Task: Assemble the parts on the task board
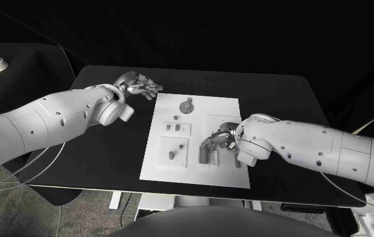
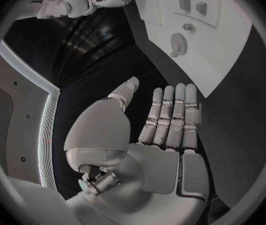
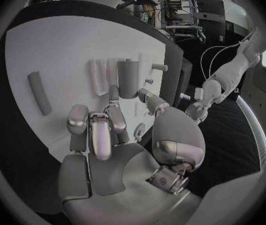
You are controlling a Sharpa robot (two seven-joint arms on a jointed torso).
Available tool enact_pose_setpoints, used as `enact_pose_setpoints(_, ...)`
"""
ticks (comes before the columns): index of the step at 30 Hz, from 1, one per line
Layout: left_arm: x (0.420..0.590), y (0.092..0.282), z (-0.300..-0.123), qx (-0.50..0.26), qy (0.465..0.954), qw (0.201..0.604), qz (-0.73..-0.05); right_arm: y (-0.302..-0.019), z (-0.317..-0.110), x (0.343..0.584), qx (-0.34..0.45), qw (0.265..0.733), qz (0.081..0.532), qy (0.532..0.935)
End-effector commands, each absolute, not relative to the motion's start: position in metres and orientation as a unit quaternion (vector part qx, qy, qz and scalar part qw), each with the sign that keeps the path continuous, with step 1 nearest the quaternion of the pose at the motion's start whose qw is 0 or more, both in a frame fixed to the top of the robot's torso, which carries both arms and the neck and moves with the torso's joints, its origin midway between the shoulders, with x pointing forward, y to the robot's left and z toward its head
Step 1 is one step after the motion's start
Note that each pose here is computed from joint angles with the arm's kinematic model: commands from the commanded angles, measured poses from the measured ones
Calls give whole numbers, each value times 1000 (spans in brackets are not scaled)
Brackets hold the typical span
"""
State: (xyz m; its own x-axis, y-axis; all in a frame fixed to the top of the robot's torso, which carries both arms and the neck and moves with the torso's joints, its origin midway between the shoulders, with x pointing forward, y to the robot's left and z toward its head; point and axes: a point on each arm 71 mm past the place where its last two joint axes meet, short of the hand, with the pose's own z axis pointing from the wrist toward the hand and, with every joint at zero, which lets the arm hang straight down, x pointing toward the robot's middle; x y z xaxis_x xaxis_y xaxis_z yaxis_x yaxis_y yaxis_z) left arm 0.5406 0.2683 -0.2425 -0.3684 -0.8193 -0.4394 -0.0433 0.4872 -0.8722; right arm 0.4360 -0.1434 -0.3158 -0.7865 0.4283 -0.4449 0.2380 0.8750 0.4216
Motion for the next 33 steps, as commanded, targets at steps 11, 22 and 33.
enact_pose_setpoints(11,540,266,-242,-294,722,473,-411,-142,-314,436,159,282,186,928)
enact_pose_setpoints(22,540,266,-243,-294,723,472,-411,-149,-311,438,152,307,198,918)
enact_pose_setpoints(33,540,268,-241,-294,717,480,-411,-164,-298,441,147,322,257,900)
